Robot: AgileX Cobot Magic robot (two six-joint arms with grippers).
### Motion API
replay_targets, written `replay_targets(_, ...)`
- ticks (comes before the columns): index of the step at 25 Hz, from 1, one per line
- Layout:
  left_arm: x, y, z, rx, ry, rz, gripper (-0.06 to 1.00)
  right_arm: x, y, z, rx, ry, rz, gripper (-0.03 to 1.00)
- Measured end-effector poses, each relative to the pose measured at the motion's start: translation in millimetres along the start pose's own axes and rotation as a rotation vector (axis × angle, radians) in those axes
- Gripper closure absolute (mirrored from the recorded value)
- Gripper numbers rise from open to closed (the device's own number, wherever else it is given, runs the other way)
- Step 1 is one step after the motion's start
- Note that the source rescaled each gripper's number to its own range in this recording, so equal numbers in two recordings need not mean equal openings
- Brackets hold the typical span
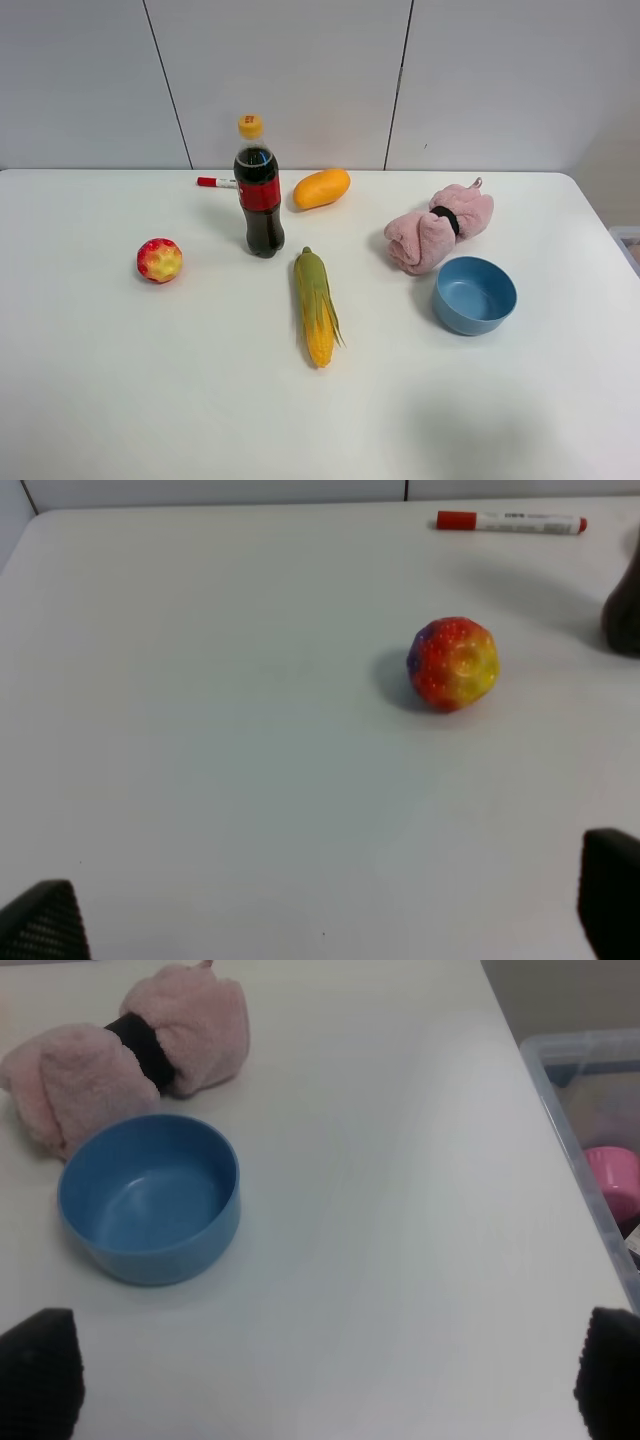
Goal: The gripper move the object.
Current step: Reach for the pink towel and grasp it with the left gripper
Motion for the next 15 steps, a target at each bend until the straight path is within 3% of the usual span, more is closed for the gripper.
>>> replay_targets(15, 0.0, 0.0, 0.0, 0.000, 0.000, 0.000, -0.06, 0.0, 0.0, 0.0, 0.000, 0.000, 0.000, -0.03)
Point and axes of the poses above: a point on each arm's last joint axis where the gripper is mounted, z pointing out along that axis toward the gripper, x along the wrist's bending axis when the last joint is at zero, y = z × x, the point moved 4 cm from there along z, pointing out along that axis toward the gripper, and after that the axes turned 12 degrees about z, right-handed, at the moved point
